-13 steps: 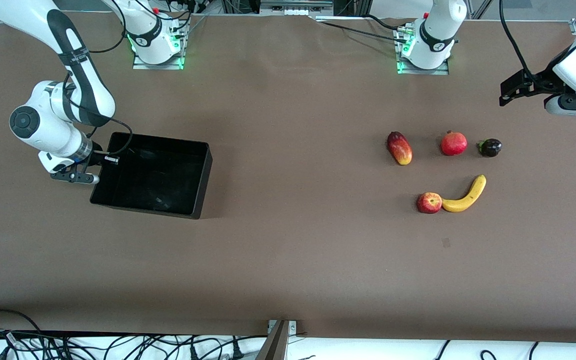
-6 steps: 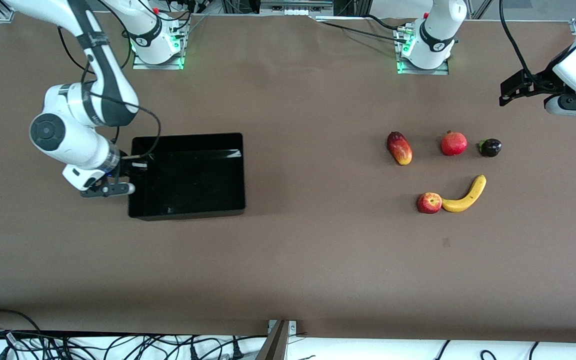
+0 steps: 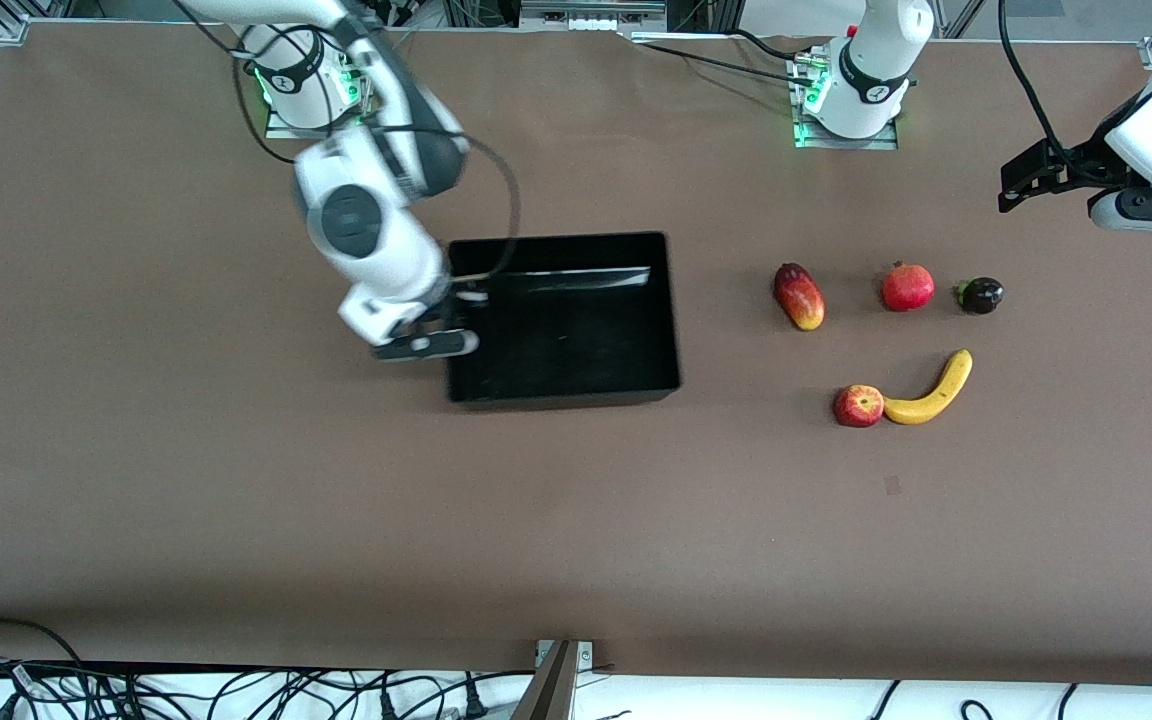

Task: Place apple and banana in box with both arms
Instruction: 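Push the black box with the right gripper toward the fruit, then retract the right gripper while the left gripper reaches toward the apple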

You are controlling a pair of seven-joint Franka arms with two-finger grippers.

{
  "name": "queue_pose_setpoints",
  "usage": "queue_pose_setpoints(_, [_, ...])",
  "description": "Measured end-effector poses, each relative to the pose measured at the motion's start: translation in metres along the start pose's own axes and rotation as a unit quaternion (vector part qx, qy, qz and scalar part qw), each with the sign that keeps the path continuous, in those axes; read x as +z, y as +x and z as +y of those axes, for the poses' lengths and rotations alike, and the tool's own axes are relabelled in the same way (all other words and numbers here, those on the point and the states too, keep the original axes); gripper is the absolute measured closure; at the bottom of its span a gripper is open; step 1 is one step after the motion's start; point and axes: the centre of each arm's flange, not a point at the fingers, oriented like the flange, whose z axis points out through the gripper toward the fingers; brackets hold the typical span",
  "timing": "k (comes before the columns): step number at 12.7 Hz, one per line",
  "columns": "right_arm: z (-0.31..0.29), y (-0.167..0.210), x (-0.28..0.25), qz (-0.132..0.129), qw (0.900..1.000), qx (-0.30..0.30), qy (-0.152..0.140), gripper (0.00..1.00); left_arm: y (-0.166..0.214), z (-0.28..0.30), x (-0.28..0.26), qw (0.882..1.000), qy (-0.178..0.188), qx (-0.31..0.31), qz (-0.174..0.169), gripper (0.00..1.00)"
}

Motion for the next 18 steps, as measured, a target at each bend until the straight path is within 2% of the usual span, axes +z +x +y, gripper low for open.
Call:
queue_pose_setpoints(3, [-0.079, -0.008, 0.063, -0.007, 1.000, 0.026, -0.007, 0.96, 0.000, 0.000, 0.000, 1.000, 0.000, 0.000, 0.000, 0.00])
queue_pose_setpoints(5, [-0.095, 0.002, 0.099, 0.010, 0.999, 0.032, 0.004, 0.96, 0.000, 0.000, 0.000, 1.000, 0.000, 0.000, 0.000, 0.00])
queue_pose_setpoints(7, [-0.100, 0.009, 0.098, 0.023, 0.999, 0.037, 0.013, 0.96, 0.000, 0.000, 0.000, 1.000, 0.000, 0.000, 0.000, 0.00])
queue_pose_setpoints(8, [-0.100, 0.010, 0.096, 0.026, 0.999, 0.037, 0.016, 0.89, 0.000, 0.000, 0.000, 1.000, 0.000, 0.000, 0.000, 0.00])
queue_pose_setpoints(11, [-0.092, 0.027, 0.065, 0.050, 0.997, 0.047, 0.021, 0.57, 0.001, 0.000, 0.002, 1.000, 0.000, 0.000, -0.001, 0.00])
queue_pose_setpoints(13, [-0.074, 0.039, 0.005, 0.065, 0.996, 0.062, 0.016, 0.34, 0.004, 0.004, 0.005, 1.000, -0.018, 0.002, -0.003, 0.00])
queue_pose_setpoints(16, [-0.007, 0.049, -0.110, 0.079, 0.993, 0.084, -0.003, 0.01, 0.016, -0.010, 0.009, 0.999, -0.038, -0.013, 0.007, 0.00])
queue_pose_setpoints(18, [0.059, 0.052, -0.169, 0.069, 0.995, 0.075, -0.014, 0.00, 0.030, -0.016, 0.023, 0.999, -0.040, -0.017, -0.005, 0.00])
